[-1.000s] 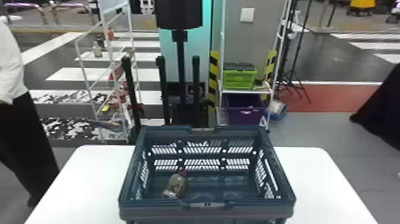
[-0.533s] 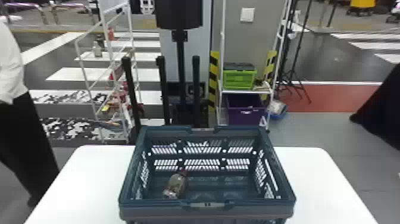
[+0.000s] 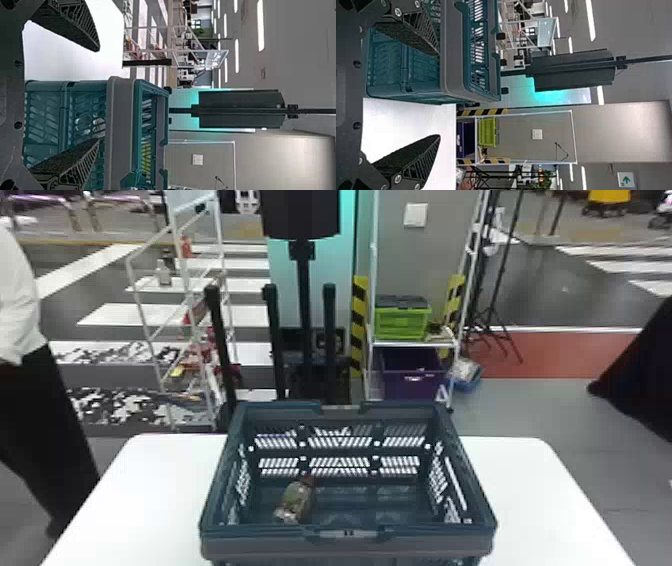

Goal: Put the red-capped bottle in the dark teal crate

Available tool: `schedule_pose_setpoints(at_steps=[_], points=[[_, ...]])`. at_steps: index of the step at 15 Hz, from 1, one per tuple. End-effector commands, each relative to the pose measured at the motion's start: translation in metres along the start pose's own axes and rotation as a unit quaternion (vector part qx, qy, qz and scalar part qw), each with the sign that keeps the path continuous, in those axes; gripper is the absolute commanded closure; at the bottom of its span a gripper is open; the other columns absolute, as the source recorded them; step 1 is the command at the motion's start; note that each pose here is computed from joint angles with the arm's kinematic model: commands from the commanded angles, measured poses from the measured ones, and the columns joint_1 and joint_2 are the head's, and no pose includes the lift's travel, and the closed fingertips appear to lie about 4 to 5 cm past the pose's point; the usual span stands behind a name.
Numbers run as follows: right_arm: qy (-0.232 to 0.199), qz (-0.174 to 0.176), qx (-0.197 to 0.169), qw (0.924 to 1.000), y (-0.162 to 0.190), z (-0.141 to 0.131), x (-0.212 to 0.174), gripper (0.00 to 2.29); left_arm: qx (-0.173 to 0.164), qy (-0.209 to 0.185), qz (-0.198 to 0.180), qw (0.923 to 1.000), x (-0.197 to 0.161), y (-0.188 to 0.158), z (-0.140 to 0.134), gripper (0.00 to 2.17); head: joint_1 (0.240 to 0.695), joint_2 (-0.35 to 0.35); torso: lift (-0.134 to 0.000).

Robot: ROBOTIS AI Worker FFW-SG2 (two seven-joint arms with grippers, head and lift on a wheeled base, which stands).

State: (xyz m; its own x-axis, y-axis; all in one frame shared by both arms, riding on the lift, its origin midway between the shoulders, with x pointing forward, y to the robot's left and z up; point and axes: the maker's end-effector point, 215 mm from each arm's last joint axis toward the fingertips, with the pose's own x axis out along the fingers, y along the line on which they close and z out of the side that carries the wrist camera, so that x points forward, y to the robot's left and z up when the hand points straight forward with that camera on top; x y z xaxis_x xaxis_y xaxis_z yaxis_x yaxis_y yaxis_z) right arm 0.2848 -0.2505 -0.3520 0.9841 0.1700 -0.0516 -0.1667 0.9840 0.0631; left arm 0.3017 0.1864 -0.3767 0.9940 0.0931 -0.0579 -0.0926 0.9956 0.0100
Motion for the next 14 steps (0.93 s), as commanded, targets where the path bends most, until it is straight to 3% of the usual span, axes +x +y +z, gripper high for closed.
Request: schedule_pose_setpoints(at_steps=[1, 14], points=[[0.000, 0.000, 0.000, 1.0000, 0.0000, -0.0002, -0.0001, 0.15, -0.001, 0.000, 0.001, 1.0000, -0.0006, 0.0002, 0.0005, 0.08, 0.499, 0.000, 0.000], [0.006, 0.005, -0.002, 1.0000, 0.0006, -0.0039, -0.0019, 0.15, -0.004, 0.005, -0.005, 1.0000, -0.0022, -0.0079, -0.0045, 0.08, 0.499, 0.000, 0.000]])
